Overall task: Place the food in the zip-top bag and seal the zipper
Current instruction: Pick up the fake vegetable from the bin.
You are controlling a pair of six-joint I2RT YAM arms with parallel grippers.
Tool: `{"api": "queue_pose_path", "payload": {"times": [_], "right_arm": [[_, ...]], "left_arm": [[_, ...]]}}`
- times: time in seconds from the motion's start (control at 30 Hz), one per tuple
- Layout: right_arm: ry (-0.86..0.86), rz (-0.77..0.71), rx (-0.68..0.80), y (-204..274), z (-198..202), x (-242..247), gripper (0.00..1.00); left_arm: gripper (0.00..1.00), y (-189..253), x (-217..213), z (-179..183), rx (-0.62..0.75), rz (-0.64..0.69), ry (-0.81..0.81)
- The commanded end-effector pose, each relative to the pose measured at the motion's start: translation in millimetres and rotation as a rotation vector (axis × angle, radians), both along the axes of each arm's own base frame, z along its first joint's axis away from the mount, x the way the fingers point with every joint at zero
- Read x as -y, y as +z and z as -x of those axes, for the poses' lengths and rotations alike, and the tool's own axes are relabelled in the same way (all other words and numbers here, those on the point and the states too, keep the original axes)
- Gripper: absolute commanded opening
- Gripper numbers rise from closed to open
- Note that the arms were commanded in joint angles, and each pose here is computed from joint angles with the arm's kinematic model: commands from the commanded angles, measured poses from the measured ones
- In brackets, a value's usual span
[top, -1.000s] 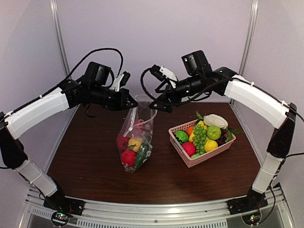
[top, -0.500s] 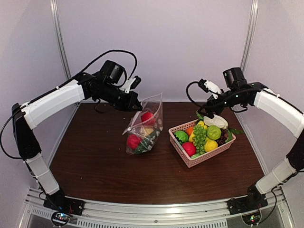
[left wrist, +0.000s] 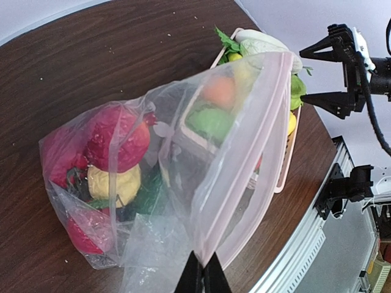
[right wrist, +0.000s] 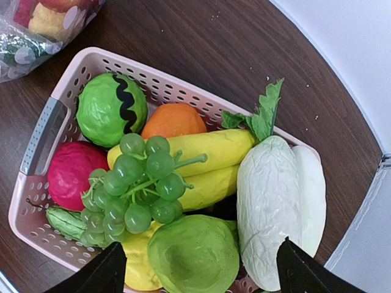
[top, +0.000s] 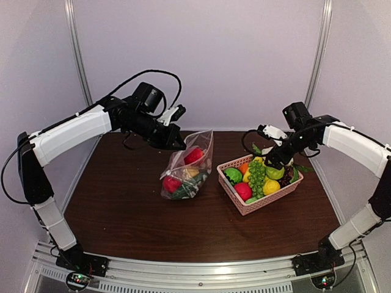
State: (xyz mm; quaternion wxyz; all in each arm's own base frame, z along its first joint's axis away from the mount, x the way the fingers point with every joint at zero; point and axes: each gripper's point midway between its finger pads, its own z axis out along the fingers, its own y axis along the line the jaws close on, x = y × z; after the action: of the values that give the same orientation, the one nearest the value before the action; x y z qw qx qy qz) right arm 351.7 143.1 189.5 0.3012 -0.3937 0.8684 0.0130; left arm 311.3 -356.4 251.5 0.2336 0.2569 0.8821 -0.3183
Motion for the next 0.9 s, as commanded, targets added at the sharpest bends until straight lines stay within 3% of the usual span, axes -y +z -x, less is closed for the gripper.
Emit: {"api": "queue_pose_path", "payload": {"times": [0.0, 0.27, 0.57, 0.87], "right_arm": [[-0.022, 0.092, -0.029, -13, 8, 18, 0.86], [-0.076, 0.055, 0.067, 23, -21, 17, 0.87], [-0.155, 0.155, -0.05, -17, -57, 29, 0.83], [-0.199, 0.188, -0.113, -41, -63, 36, 0.79]], "left_arm": [[0.0, 11, 2, 3, 0.03, 0.028, -0.023], [0.0, 7, 3, 3, 0.02, 0.026, -0.025], [0.0, 6, 0, 5, 0.011, 0.025, -0.014], [0.0, 5, -2, 7, 0.015, 0.019, -0.011]]}}
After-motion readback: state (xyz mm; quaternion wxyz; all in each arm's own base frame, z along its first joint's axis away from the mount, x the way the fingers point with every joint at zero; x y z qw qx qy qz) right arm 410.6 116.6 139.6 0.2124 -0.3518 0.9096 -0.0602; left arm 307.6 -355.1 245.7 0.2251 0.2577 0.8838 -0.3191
